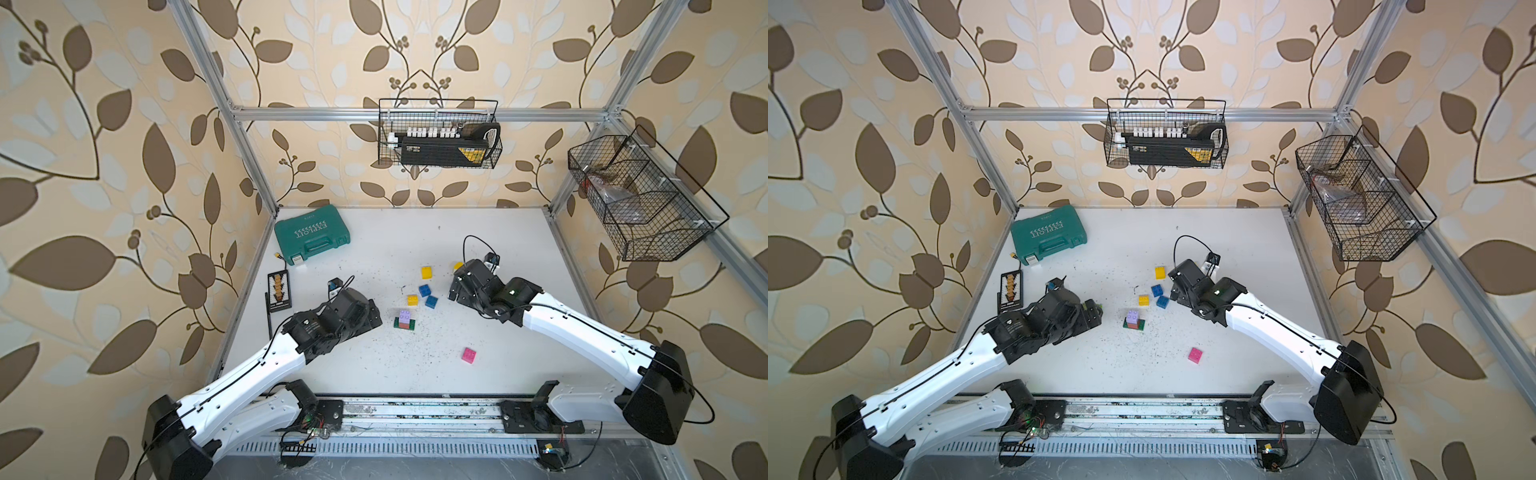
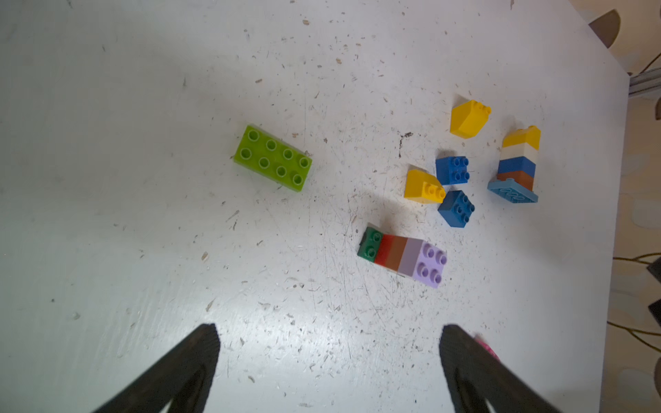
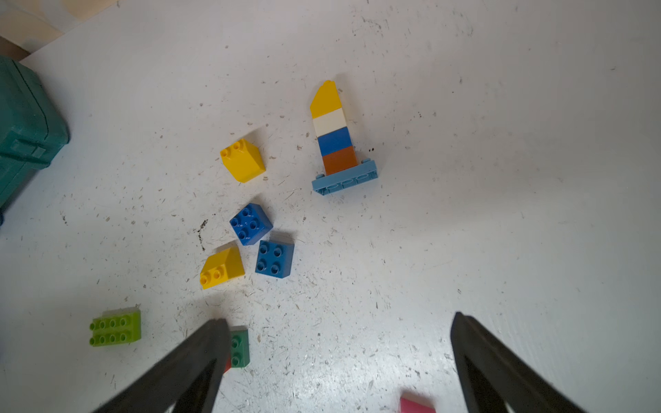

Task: Assemble the number 1 with lego
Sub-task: Pick up the lego brick from the center of the board.

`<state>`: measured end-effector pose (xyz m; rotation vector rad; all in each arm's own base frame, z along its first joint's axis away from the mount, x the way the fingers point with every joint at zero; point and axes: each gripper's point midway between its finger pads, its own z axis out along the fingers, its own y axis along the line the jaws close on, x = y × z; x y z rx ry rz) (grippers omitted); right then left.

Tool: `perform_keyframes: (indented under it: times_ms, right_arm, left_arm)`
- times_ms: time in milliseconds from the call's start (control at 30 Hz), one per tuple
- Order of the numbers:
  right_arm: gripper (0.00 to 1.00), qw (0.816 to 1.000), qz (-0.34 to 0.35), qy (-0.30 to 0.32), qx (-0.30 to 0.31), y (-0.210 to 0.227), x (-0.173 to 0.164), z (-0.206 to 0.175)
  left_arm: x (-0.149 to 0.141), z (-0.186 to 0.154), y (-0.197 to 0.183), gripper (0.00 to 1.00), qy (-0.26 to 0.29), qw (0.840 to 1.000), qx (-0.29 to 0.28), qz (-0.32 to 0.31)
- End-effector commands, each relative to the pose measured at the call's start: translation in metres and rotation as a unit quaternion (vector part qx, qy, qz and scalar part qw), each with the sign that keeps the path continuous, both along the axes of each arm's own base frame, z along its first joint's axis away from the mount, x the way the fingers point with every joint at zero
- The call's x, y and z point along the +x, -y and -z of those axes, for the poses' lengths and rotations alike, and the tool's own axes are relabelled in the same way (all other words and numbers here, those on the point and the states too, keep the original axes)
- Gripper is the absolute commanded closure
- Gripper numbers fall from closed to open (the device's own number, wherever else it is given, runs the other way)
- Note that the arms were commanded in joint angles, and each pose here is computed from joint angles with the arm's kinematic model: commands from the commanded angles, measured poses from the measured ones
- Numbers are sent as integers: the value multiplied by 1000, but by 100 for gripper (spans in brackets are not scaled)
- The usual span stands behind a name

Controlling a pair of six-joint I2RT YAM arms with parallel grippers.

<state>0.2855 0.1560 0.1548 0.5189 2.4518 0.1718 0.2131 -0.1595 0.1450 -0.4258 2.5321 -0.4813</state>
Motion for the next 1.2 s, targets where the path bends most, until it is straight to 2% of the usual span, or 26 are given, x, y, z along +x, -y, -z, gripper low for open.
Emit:
perform_keyframes:
  times_ms: [0, 133, 367, 500, 600, 733, 867, 933, 1033, 1100, 1167]
  right_arm:
    - [1, 998, -52, 9, 39, -27, 7, -4]
    - [2, 996, -83, -34, 6, -39, 13, 12]
    - [13, 987, -122, -109, -11, -72, 28, 42]
    - [16, 986, -126, -112, 0, -85, 37, 48]
    - [17, 987, -117, -109, 20, -87, 58, 41]
    - [17, 988, -108, -111, 1, -85, 85, 33]
    - [18, 982, -114, -146, -35, -76, 109, 40]
    - [19, 980, -124, -152, -24, -78, 116, 46]
    - [27, 974, -167, -150, 18, -96, 114, 50]
    - [29, 971, -189, -146, 28, -106, 104, 46]
    - [29, 971, -182, -154, 24, -105, 90, 46]
  left_arm:
    - [14, -7, 9, 1, 16, 999, 18, 26]
    - [14, 1, 10, 1, 6, 1000, 14, 21]
    - [6, 3, 0, 1, 23, 1000, -18, -5]
    - [8, 1, -1, 1, 27, 1000, -11, -5]
    - [12, 3, 5, 1, 18, 1000, -4, 4]
    - [17, 7, 13, 1, 5, 1000, 5, 13]
    - [20, 9, 15, 1, -1, 1000, 11, 17]
    - [20, 9, 14, 1, -1, 1000, 11, 15]
    - [22, 9, 10, 1, 0, 1000, 8, 9]
    - [25, 9, 7, 1, -2, 1000, 3, 6]
    - [27, 10, 6, 1, -5, 1000, 0, 5]
